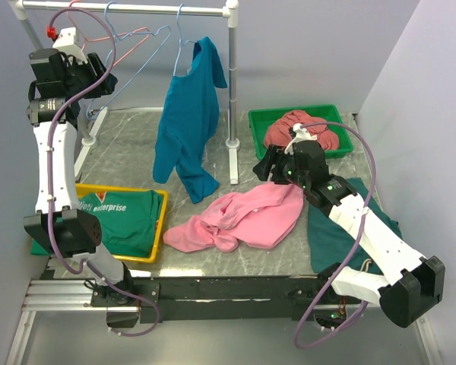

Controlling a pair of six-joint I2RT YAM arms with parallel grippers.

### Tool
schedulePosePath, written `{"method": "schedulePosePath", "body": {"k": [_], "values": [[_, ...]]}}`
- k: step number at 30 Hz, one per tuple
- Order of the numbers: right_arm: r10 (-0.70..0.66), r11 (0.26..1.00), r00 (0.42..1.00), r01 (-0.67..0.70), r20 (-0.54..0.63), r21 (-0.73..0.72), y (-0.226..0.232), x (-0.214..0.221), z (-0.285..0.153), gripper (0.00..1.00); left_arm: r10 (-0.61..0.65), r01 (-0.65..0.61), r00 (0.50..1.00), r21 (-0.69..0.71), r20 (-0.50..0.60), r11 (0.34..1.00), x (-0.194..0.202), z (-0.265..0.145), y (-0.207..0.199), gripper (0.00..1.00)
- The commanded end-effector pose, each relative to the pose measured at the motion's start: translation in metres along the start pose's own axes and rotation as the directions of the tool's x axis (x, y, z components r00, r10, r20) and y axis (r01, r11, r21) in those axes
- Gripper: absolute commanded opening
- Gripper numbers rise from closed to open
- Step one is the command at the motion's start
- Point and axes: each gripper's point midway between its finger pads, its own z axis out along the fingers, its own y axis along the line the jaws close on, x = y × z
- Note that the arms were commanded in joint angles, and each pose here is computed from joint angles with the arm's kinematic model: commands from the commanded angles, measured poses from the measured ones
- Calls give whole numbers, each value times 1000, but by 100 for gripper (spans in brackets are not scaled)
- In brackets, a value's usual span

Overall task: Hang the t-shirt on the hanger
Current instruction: Pick up the hanger from the clothesline.

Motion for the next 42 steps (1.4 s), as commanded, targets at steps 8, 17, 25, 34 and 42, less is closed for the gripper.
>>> {"method": "schedulePosePath", "body": {"k": [8,17,25,34,42], "values": [[-20,1000,998,21,59,-18,12,-20,-10,74,33,-36,999,80,43,996,-6,3,-16,41],[-20,1000,998,21,65,-11,10,-20,-13,74,53,-57,998,100,39,993,-4,13,-28,31],[-24,1000,997,25,68,-9,10,-21,-14,74,105,-109,993,109,47,988,-8,21,-43,6],[-27,1000,997,27,70,-2,10,-23,-12,74,193,-204,975,98,111,974,-28,8,-61,1],[-36,999,996,36,78,3,11,-25,-14,74,199,-214,970,104,137,971,-30,-15,-68,1]]}}
